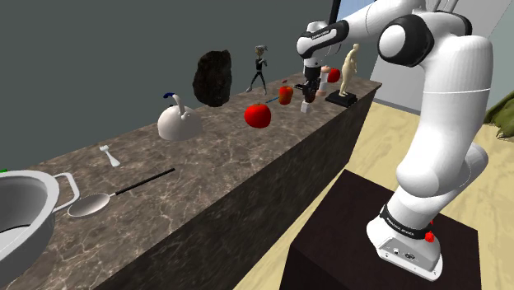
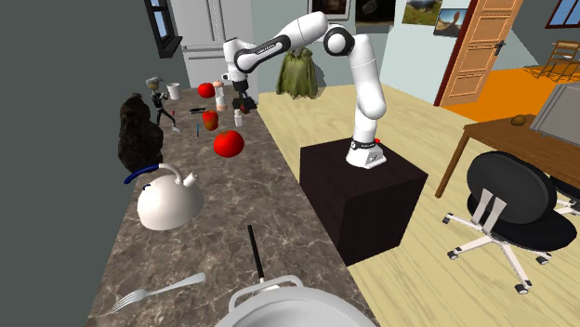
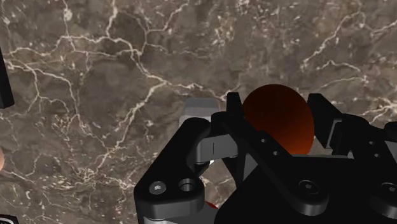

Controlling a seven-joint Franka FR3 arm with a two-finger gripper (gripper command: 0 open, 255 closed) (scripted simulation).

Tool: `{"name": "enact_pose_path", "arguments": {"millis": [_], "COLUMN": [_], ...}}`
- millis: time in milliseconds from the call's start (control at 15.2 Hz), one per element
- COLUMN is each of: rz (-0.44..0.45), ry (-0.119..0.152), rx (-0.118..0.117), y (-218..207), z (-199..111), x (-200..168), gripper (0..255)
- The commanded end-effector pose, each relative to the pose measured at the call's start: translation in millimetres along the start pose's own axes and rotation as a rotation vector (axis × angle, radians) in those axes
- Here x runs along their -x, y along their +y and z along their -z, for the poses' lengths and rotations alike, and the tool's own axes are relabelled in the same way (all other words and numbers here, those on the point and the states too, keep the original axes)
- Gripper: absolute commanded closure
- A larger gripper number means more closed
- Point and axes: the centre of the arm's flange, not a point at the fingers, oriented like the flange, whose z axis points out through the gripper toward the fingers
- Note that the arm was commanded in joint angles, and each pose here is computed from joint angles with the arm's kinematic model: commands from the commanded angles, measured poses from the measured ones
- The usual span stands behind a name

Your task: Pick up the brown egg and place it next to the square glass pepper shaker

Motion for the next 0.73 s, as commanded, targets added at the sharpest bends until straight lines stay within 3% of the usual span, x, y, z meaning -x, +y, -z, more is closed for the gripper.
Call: {"name": "enact_pose_path", "arguments": {"millis": [0,660], "rz": [0.000,0.000], "ry": [0.001,0.001], "rx": [0.000,0.000], "y": [0.4,-0.1], "z": [-10.1,-62.6], "x": [-1.3,-7.0], "gripper": [255,255]}}
